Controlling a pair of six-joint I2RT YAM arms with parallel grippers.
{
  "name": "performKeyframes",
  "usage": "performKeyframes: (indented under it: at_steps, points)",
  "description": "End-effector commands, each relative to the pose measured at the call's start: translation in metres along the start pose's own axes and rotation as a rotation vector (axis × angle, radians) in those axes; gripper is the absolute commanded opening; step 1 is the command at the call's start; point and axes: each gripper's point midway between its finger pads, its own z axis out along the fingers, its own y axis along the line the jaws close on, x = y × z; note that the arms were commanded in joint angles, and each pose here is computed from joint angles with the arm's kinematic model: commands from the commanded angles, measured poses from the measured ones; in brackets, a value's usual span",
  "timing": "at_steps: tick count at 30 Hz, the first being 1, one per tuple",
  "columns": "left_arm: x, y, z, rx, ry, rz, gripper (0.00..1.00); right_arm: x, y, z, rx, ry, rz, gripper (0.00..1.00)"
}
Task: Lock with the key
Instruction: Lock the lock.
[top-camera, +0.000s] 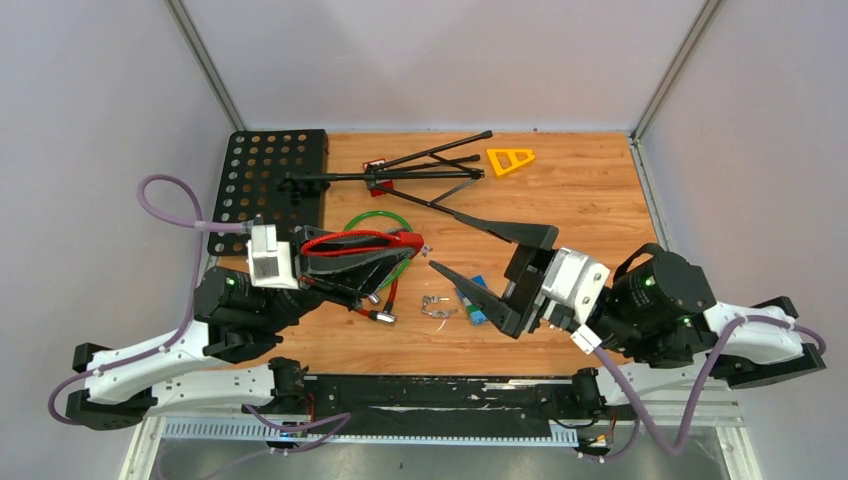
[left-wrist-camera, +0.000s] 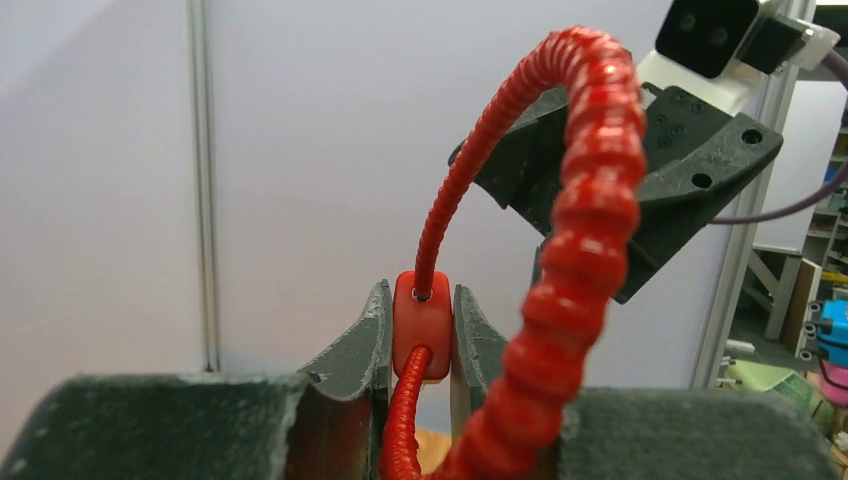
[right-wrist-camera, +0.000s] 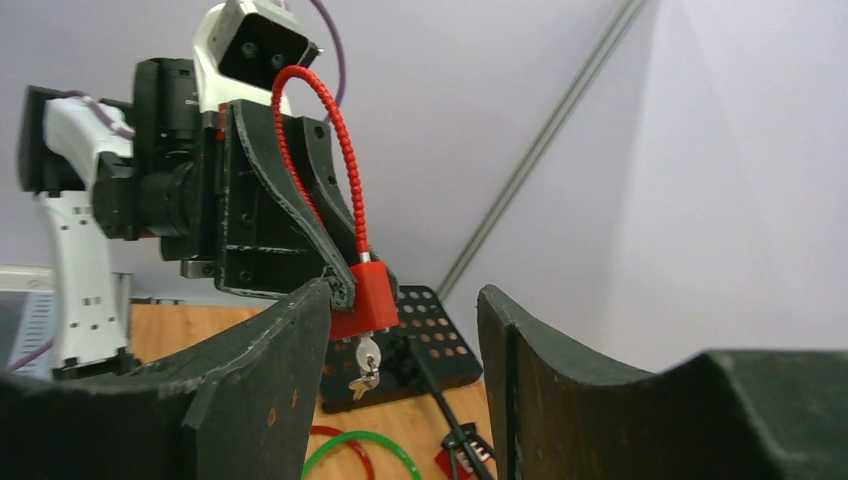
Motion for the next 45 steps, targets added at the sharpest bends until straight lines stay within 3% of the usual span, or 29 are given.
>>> performKeyframes:
  at_steps: [1,10,16,24,32,39,45]
  points:
    - [-0.015,-0.007,-0.001,0.033,-0.04,-0.008,0.0,0.015,0.03,-0.007,-0.159,0.068,0.138,0.56]
    - [-0.023,-0.03,-0.004,0.161,-0.057,-0.013,0.0,0.03,0.014,-0.007,-0.176,0.114,0.33,0.48]
    - [-0.035,-0.057,-0.013,0.324,-0.106,0.016,0.0,0.019,0.016,-0.013,-0.268,0.032,0.503,0.48]
    - [-0.058,-0.068,-0.027,0.396,-0.197,0.09,0.0,-0.018,0.018,-0.013,-0.341,-0.151,0.866,0.48]
    - [-0.073,-0.075,-0.04,0.443,-0.239,0.17,0.0,-0.017,0.013,0.006,-0.298,-0.162,1.271,0.45]
    - [-0.063,-0.081,-0.043,0.512,-0.229,0.344,0.0,-0.018,0.018,0.021,-0.34,-0.175,1.341,0.44]
    - [-0.06,-0.078,-0.04,0.502,-0.203,0.36,0.0,-0.023,0.029,0.026,-0.431,-0.153,1.316,0.45]
